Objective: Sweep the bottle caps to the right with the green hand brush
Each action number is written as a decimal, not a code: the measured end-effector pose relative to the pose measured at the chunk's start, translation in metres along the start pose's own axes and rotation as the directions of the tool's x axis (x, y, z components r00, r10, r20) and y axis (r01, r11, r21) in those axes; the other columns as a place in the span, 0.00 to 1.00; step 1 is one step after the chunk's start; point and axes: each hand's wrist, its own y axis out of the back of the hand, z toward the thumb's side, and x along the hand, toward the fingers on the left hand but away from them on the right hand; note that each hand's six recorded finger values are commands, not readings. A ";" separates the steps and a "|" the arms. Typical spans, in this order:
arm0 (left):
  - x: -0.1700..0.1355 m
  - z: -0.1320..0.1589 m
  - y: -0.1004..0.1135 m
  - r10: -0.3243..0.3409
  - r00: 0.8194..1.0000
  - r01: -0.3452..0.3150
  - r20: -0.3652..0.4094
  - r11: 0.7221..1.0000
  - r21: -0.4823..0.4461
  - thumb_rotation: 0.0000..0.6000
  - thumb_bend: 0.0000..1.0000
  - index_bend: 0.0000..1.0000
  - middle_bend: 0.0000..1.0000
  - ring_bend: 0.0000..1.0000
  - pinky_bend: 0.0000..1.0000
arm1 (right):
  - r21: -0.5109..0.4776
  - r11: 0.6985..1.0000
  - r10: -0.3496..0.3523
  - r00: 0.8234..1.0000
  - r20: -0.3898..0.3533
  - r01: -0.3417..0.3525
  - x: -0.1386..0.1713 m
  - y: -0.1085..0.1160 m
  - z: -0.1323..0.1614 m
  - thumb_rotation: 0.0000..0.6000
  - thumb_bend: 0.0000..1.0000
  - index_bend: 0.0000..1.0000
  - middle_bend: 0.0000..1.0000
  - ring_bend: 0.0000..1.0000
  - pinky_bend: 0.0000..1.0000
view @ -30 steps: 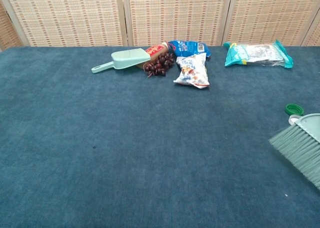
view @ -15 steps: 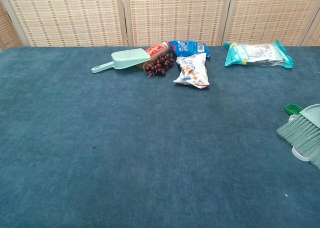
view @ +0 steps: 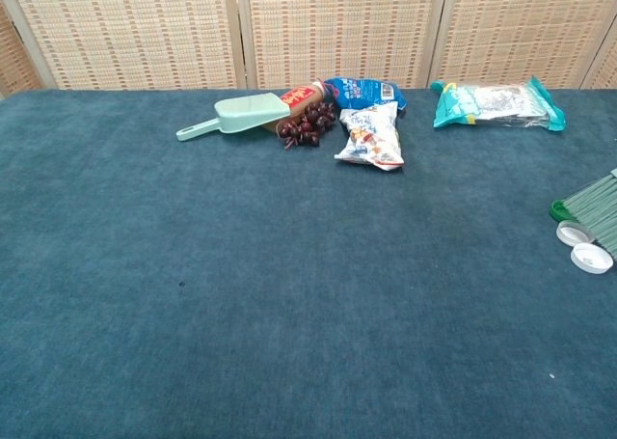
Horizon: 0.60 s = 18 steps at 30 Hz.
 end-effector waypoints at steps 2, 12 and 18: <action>0.000 0.000 0.000 0.000 1.000 0.000 0.000 1.000 0.000 1.00 0.46 0.00 0.00 0.00 0.01 | -0.047 0.999 -0.002 1.000 0.006 0.002 0.000 -0.001 -0.006 1.00 0.52 0.94 0.87 0.58 0.16; -0.001 0.002 -0.003 -0.007 1.000 0.007 0.006 1.000 0.004 1.00 0.46 0.00 0.00 0.00 0.01 | -0.451 0.892 -0.048 0.998 -0.029 0.030 0.014 0.019 -0.025 1.00 0.52 0.95 0.87 0.58 0.16; 0.000 0.002 -0.003 -0.007 1.000 0.007 0.007 1.000 0.005 1.00 0.46 0.00 0.00 0.00 0.01 | -0.726 0.687 -0.150 0.984 -0.092 0.037 0.033 0.068 -0.008 1.00 0.52 0.96 0.87 0.58 0.16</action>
